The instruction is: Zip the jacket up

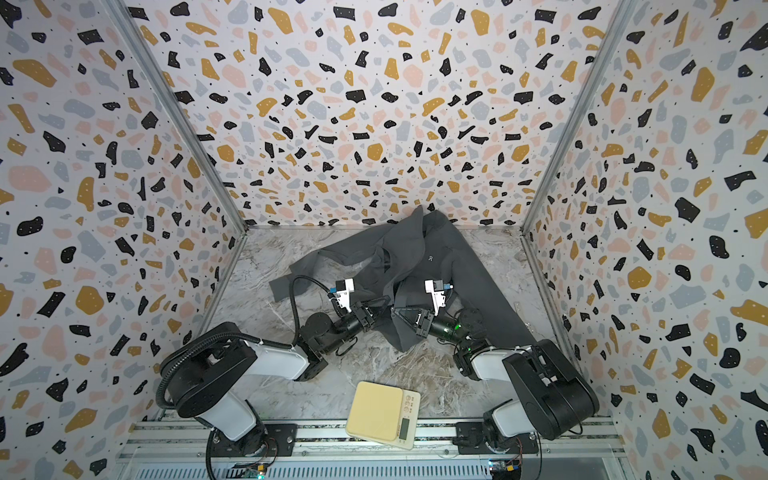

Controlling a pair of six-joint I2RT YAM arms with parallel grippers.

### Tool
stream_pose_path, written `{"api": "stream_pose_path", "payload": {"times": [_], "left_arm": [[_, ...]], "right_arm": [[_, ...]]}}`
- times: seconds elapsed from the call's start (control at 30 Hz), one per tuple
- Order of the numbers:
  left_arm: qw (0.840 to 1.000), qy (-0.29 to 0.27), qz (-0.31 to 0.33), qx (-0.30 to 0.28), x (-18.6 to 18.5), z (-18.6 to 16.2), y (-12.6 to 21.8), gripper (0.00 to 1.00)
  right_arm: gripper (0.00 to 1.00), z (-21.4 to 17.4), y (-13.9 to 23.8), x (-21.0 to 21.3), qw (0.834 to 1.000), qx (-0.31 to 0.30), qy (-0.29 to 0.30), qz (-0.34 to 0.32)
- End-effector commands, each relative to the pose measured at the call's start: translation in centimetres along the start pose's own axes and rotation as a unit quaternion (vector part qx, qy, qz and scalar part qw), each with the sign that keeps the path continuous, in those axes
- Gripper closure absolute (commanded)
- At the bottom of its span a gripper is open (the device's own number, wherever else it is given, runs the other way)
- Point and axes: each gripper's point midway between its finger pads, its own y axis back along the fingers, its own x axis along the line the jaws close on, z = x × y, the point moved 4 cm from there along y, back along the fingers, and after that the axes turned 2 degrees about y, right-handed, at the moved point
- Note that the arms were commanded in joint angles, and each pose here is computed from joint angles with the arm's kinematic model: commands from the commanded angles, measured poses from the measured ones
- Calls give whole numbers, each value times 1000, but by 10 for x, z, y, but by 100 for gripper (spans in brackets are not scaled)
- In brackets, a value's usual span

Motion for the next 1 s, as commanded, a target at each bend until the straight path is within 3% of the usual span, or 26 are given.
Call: {"api": "stream_pose_path", "payload": {"times": [0.0,0.4,0.97], "left_arm": [[999,-14,-46,0,-17,-2,0,100],[997,0,-73,-3,-19,-2,1,100],[998,-6,-65,0,-14,-4,2,100]], "right_arm": [[100,12,-1,20,999,-10,38,37],[100,16,5,12,999,-19,27,14],[100,18,6,9,999,-26,21,6]]}}
